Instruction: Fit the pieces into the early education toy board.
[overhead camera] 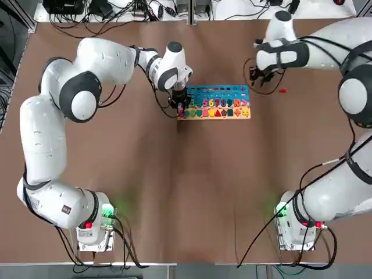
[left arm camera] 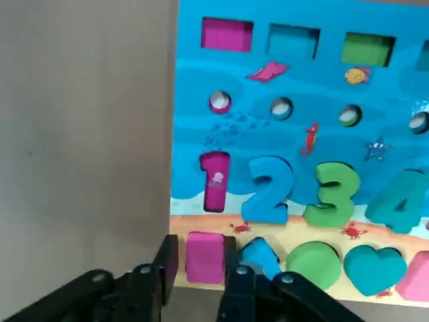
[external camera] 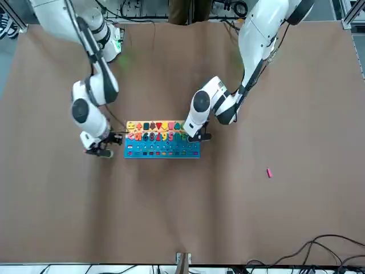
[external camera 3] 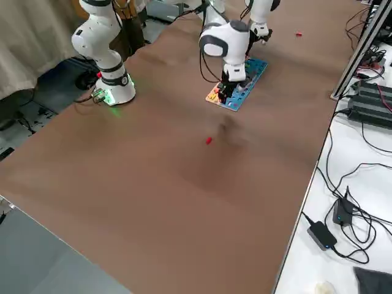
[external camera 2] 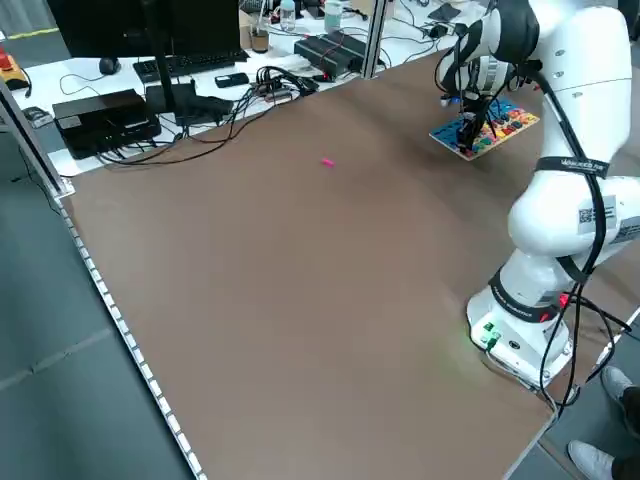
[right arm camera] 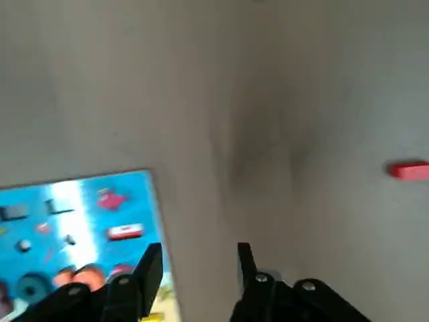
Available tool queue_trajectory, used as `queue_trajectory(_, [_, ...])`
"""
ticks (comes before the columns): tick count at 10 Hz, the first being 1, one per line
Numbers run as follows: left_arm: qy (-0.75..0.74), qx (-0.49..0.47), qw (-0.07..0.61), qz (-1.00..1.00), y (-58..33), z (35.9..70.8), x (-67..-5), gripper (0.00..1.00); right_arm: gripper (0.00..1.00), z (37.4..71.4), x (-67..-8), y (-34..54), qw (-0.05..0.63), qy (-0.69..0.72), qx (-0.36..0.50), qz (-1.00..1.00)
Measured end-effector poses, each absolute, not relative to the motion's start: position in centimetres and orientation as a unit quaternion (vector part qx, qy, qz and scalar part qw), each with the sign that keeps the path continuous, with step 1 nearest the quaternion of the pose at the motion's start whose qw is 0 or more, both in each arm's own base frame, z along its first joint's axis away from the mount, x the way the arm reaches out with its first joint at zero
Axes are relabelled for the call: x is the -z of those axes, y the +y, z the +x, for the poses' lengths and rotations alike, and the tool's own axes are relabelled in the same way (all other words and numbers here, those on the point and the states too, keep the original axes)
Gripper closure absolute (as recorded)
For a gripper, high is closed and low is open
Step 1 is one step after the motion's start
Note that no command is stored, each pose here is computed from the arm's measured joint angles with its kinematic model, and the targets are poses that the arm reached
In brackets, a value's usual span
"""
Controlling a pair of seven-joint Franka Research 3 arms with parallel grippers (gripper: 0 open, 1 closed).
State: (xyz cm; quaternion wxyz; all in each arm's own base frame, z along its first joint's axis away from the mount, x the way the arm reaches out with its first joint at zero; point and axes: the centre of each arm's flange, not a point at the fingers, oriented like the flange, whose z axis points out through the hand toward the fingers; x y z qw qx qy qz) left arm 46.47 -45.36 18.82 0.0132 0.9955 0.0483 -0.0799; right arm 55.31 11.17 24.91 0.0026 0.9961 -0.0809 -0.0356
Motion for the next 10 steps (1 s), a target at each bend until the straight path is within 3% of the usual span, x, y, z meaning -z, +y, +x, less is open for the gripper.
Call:
queue_trajectory(5, [0.048,0.08,0.013,0.996,-45.5,46.5,-19.0,0.64,0.47,56.2,-24.6,-1.1,-0.001,-0.151,0.043,0.988])
queue_trajectory(10, [0.042,0.087,0.001,0.995,-45.8,45.8,-19.2,0.64,0.47,56.6,-22.6,-4.2,-0.007,-0.11,0.021,0.994])
